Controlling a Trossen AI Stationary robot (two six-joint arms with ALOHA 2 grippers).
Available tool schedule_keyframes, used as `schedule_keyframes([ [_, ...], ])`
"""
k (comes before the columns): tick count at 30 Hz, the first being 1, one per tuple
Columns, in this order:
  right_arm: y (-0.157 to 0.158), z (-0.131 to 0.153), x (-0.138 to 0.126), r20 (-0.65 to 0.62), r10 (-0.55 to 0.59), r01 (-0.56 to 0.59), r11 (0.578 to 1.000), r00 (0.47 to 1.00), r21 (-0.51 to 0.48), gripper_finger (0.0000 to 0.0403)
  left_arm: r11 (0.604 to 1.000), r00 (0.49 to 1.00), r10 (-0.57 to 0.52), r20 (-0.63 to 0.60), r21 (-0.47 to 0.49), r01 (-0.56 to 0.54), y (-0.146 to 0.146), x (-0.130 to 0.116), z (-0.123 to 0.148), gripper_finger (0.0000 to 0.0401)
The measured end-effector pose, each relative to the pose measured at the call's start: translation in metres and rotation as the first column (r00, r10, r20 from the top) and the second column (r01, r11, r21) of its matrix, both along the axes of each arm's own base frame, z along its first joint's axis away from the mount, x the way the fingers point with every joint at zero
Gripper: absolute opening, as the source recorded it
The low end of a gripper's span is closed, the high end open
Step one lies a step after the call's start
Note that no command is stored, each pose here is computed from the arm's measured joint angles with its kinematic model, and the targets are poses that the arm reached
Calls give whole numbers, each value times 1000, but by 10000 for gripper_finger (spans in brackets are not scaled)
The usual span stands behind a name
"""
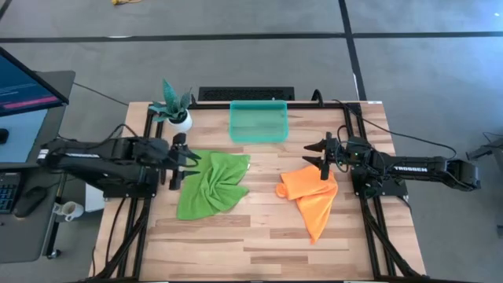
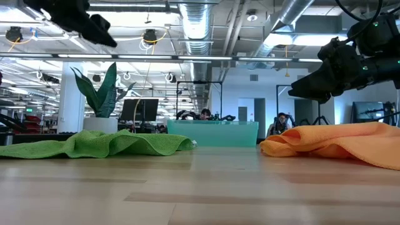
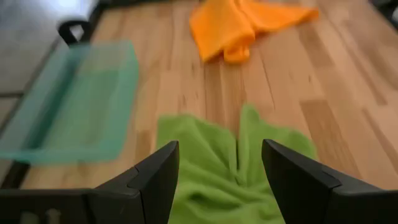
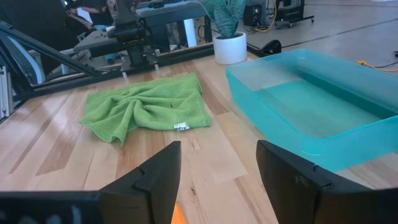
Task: Roll towel into tight, uniform cylinder
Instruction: Roll the green microfiber towel
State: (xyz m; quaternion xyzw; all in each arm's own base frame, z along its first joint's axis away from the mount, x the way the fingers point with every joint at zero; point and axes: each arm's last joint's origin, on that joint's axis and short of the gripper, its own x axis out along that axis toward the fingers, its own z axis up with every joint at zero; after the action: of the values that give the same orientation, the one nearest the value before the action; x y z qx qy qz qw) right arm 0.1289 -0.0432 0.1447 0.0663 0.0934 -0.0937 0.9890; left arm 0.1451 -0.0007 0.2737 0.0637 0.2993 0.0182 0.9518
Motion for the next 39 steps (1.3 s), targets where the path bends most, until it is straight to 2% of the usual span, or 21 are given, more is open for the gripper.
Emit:
schedule_keyframes([
  [7,0,0,0,0,0,0,1000,1000,0,230,994,985,11,-172,-103,-29,-10,7,-13,222],
  [11,0,0,0,0,0,0,1000,1000,0,230,981,972,-44,-231,-194,-2,-26,10,-20,222],
  [14,0,0,0,0,0,0,1000,1000,0,230,974,961,-76,-267,-227,14,-39,13,-25,222],
  [19,0,0,0,0,0,0,1000,1000,0,230,972,936,-91,-341,-233,10,-62,18,-37,222],
  [27,0,0,0,-1,0,0,1000,1000,0,230,968,870,-67,-488,-243,-62,-98,22,-64,222],
  [39,0,0,0,0,0,0,1000,1000,0,230,975,761,61,-646,-126,-184,-140,18,-111,222],
])
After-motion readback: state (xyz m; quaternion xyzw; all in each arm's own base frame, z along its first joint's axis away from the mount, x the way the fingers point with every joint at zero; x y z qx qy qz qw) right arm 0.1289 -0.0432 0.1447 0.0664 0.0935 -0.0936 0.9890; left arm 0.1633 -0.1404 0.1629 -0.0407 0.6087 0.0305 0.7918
